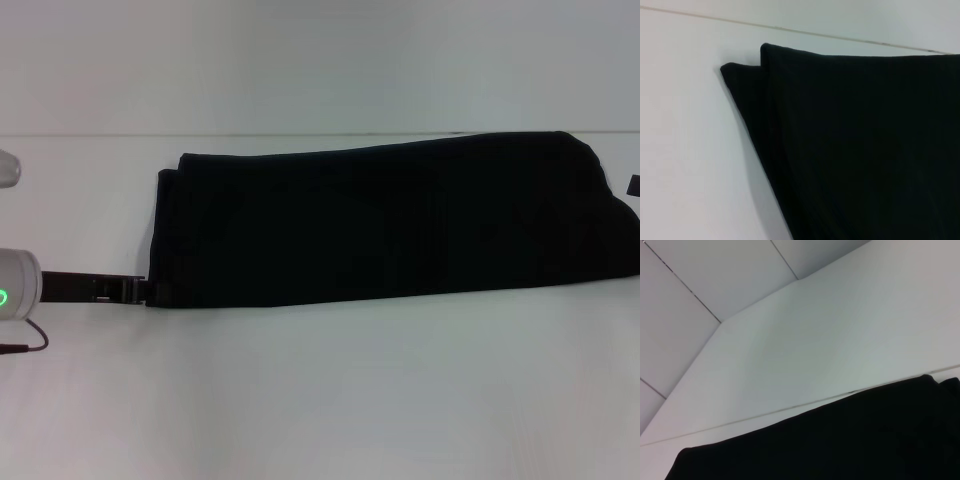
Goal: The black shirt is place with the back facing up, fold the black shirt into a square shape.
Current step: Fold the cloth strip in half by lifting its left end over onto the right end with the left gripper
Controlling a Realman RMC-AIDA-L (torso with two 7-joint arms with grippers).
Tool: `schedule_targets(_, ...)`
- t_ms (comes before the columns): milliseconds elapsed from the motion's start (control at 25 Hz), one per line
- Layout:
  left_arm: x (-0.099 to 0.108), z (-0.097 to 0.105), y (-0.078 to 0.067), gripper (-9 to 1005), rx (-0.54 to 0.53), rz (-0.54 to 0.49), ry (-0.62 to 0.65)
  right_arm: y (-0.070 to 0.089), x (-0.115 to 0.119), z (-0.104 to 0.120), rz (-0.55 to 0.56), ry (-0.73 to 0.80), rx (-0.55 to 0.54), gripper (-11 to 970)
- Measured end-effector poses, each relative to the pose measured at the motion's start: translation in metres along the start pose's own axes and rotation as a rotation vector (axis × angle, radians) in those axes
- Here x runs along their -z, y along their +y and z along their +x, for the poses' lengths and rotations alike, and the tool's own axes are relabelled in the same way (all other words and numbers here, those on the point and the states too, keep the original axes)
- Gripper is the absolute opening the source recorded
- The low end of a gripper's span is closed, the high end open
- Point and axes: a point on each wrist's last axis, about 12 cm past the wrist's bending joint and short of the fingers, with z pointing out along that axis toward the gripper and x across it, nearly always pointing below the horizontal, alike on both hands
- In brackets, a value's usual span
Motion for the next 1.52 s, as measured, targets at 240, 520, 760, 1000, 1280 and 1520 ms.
schedule_targets(240, -0.001, -0.002, 0.000, 181, -0.005, -0.005, -0.002, -0.007, -0.001, 0.002, 0.066, 0.034, -0.011, 893)
schedule_targets(520, 0.000, -0.003, 0.000, 46, -0.008, -0.007, -0.004, -0.016, -0.004, 0.005, 0.163, 0.075, -0.033, 892)
schedule_targets(760, 0.000, -0.004, 0.000, 13, -0.011, -0.008, -0.005, -0.017, -0.019, 0.011, 0.223, 0.124, -0.025, 891)
schedule_targets(1000, 0.001, -0.006, 0.000, 16, -0.014, -0.010, -0.006, -0.011, -0.035, 0.015, 0.229, 0.146, -0.009, 876)
schedule_targets(1280, 0.001, -0.007, 0.001, 20, -0.016, -0.014, -0.005, -0.006, -0.044, 0.016, 0.221, 0.160, 0.002, 793)
schedule_targets(1520, 0.001, -0.007, 0.001, 23, -0.018, -0.017, -0.004, -0.008, -0.041, 0.019, 0.231, 0.160, 0.005, 595)
